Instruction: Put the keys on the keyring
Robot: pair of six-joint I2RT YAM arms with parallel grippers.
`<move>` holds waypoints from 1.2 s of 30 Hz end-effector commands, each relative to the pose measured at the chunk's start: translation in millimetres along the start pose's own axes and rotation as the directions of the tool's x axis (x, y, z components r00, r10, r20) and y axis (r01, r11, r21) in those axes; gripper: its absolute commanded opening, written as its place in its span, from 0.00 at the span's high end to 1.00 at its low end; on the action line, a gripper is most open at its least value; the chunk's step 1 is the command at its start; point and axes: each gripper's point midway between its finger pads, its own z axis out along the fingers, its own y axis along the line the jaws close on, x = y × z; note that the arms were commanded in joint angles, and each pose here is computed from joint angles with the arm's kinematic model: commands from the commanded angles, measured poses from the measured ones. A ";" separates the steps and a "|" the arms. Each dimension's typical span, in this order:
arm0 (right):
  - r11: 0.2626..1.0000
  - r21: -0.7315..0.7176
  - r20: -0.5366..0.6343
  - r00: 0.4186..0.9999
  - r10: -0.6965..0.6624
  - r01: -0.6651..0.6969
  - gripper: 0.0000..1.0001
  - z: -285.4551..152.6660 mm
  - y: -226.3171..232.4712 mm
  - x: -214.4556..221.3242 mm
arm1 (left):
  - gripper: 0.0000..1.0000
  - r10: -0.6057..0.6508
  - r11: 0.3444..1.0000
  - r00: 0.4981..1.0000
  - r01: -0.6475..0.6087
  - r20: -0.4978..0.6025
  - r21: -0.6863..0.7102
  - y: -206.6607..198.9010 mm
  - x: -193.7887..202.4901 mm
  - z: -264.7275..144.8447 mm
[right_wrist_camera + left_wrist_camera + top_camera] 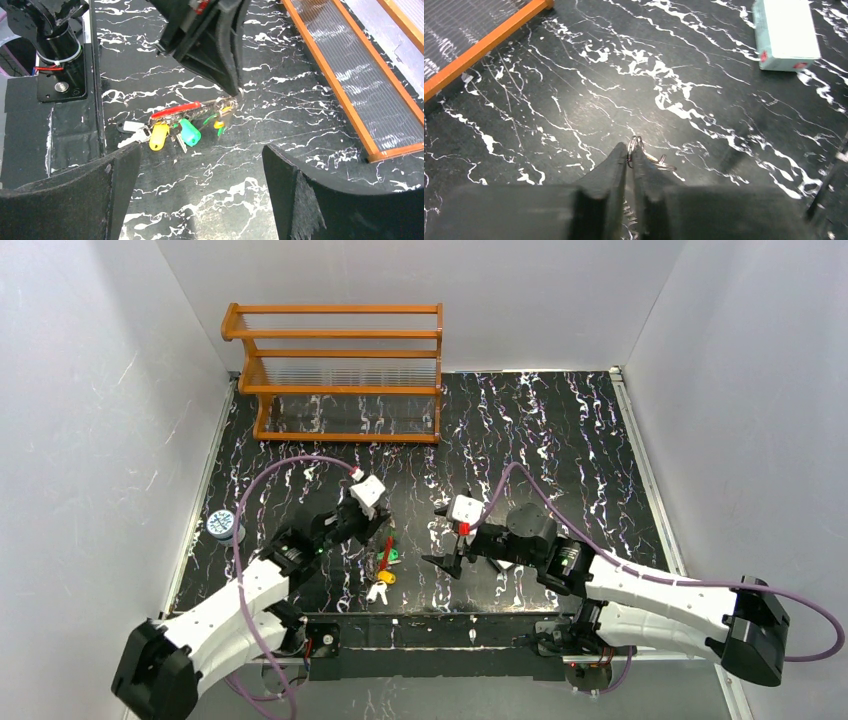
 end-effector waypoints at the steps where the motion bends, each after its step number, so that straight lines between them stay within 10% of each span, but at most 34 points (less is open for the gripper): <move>1: 0.998 0.050 0.032 0.999 0.042 -0.044 0.01 -5.3 -7.5 -5.9 | 0.83 -0.019 0.994 0.994 0.031 0.110 -0.108 26.5 -43.8 19.0; 6: 0.994 0.058 0.034 0.995 0.093 -0.094 0.01 -3.3 -15.9 -4.1 | 0.31 -0.115 0.968 0.992 0.123 0.047 -0.218 50.4 -37.8 35.7; 14: 0.927 0.116 0.042 0.934 0.354 -0.356 0.01 -15.2 -79.9 22.6 | 0.06 -0.204 0.909 0.978 0.207 0.049 -0.361 82.5 -14.8 29.1; 22: 0.725 0.502 0.084 0.861 0.502 -0.472 0.01 -78.6 -176.0 84.9 | 0.02 -0.429 0.699 0.897 0.405 0.108 -0.590 135.9 48.9 -20.2; 29: 0.429 0.843 0.067 0.854 0.516 -0.325 0.01 -157.2 -224.2 145.3 | 0.02 -0.379 0.565 0.922 0.297 0.078 -0.770 154.2 83.9 -65.6; 36: 0.313 0.915 0.098 0.893 0.440 -0.254 0.01 -182.4 -225.3 176.3 | 0.02 -0.279 0.561 0.959 0.200 0.044 -0.803 163.6 98.7 -68.5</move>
